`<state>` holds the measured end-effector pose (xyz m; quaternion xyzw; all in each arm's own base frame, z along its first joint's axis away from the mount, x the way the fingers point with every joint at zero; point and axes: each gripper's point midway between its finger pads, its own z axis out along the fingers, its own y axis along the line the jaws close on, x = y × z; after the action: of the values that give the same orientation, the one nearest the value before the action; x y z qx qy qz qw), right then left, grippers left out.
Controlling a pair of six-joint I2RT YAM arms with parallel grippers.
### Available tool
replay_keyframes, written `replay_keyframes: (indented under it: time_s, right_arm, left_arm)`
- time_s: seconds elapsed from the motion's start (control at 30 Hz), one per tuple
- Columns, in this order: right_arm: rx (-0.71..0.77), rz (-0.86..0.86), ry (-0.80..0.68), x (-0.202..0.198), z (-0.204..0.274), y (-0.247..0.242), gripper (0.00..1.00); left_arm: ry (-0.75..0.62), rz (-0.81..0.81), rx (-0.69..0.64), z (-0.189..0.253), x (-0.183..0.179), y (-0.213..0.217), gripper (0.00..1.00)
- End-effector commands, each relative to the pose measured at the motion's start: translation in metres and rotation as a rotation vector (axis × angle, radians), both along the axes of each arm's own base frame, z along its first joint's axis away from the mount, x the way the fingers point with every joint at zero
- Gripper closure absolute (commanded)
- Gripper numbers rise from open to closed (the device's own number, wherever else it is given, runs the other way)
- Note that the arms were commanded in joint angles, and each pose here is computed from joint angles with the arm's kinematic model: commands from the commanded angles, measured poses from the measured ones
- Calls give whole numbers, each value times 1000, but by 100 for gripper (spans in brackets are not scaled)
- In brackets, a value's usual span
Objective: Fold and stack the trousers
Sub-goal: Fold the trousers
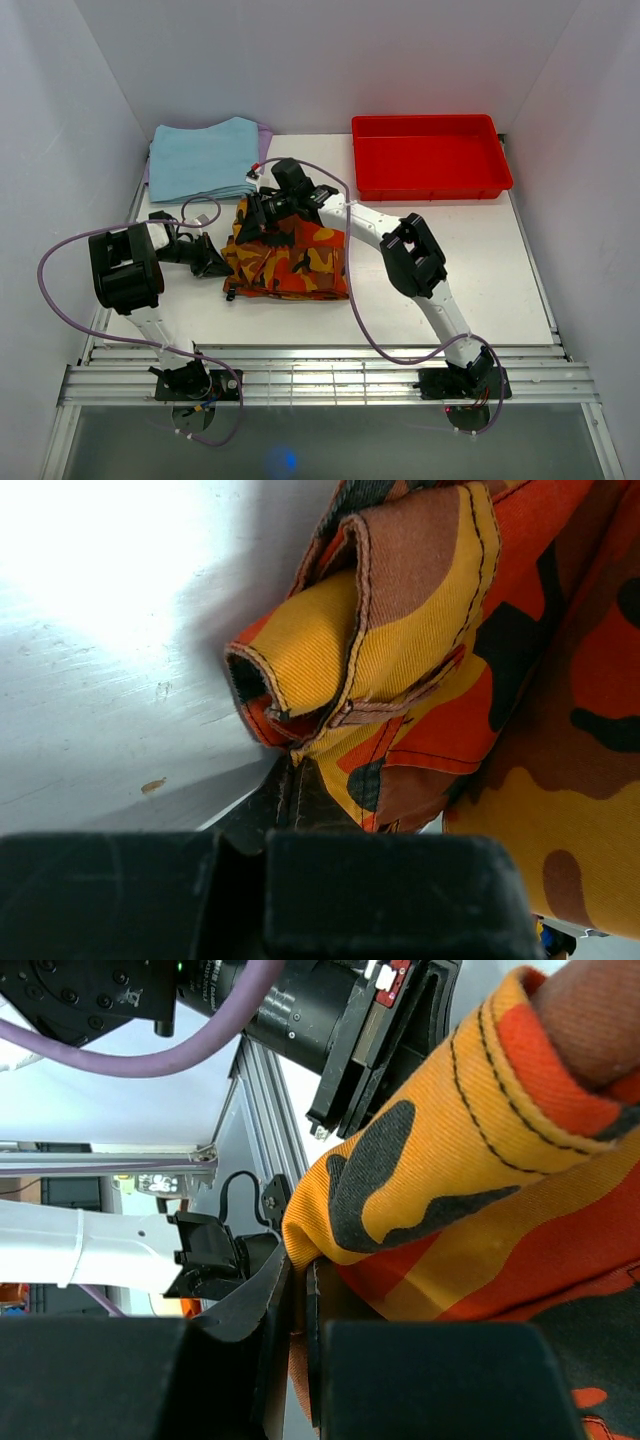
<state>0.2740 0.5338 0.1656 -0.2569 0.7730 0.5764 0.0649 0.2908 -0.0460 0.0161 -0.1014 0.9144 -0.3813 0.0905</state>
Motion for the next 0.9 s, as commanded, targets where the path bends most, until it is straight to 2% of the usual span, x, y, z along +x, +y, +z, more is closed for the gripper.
replay_keyframes:
  time_s: [0.0, 0.3, 0.57, 0.63, 0.67, 0.7, 0.8, 0.87]
  right_arm:
    - [88, 29, -24, -2, 26, 15, 92]
    - [60, 29, 22, -8, 6, 21, 92]
    - [81, 35, 17, -8, 13, 23, 92]
    - [81, 35, 25, -9, 13, 23, 92]
    - [100, 41, 14, -8, 15, 25, 89]
    - [103, 41, 16, -8, 15, 25, 86]
    - [114, 48, 14, -9, 18, 25, 85]
    - [134, 60, 12, -11, 24, 26, 78]
  left_arm:
    - [20, -25, 108, -18, -11, 8, 100]
    - [12, -14, 125, -16, -8, 12, 100]
    - [-41, 70, 138, -1, 4, 37, 93]
    - [-45, 71, 103, 3, 4, 35, 88]
    - [-48, 73, 93, 5, 4, 35, 83]
    - [-62, 71, 61, 10, 4, 31, 72]
    - [-69, 103, 32, 14, 2, 35, 59]
    - [-95, 151, 0, 24, 6, 45, 49]
